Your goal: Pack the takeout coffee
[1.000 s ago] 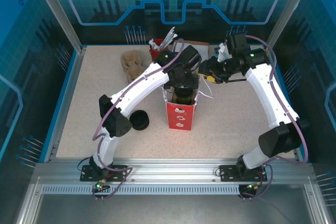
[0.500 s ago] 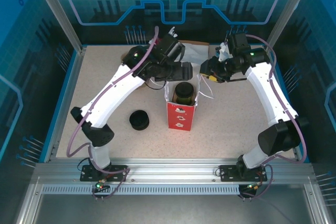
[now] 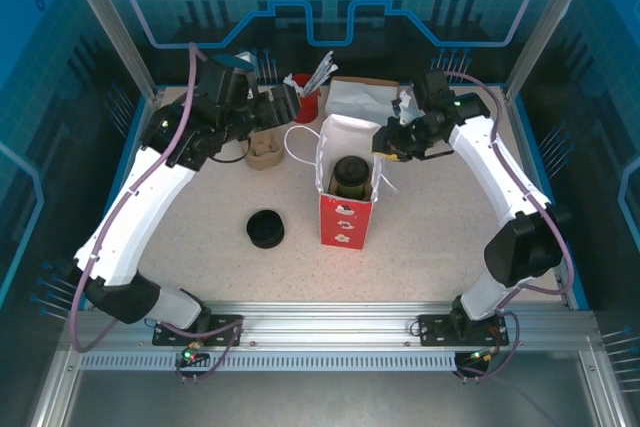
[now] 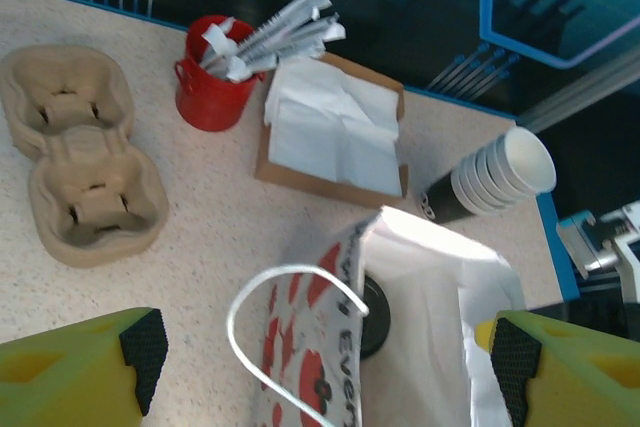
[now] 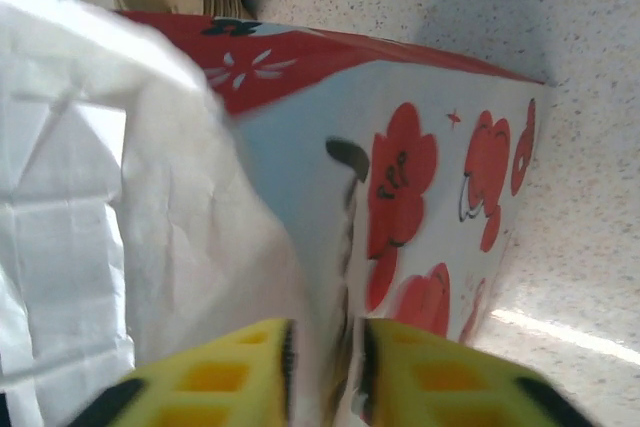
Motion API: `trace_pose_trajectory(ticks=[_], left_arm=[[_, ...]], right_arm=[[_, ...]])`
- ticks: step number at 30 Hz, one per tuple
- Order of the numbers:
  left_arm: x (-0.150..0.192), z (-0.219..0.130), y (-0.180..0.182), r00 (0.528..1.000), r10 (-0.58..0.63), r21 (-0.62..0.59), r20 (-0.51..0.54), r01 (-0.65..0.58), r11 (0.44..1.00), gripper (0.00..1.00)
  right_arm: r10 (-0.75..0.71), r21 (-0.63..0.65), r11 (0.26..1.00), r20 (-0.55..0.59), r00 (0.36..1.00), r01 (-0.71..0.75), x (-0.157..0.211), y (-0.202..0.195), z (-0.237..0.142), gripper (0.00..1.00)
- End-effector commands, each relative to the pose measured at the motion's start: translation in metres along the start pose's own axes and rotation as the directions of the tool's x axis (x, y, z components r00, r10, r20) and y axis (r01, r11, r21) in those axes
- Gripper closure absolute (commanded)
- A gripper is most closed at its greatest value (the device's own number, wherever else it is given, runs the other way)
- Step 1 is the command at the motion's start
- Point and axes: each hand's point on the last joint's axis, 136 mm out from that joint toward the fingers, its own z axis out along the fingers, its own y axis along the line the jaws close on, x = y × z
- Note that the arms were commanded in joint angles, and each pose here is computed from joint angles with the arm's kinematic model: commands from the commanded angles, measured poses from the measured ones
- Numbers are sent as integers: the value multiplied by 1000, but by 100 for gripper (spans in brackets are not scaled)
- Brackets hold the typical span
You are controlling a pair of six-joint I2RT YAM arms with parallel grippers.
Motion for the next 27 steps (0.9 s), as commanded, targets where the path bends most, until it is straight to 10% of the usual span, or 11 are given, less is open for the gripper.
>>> trace_pose_trajectory(ticks=[1,27], left_arm=[[-19,5,9,997,5,6,76,-6,1000,14],[-20,62,32,1000,-11,-31,-12,11,999,13]], right_arm=[[-69,-36,997,-1,998,68,-1,9,2,87],[-273,-263,921,87,958,287,35,55,-26,100]])
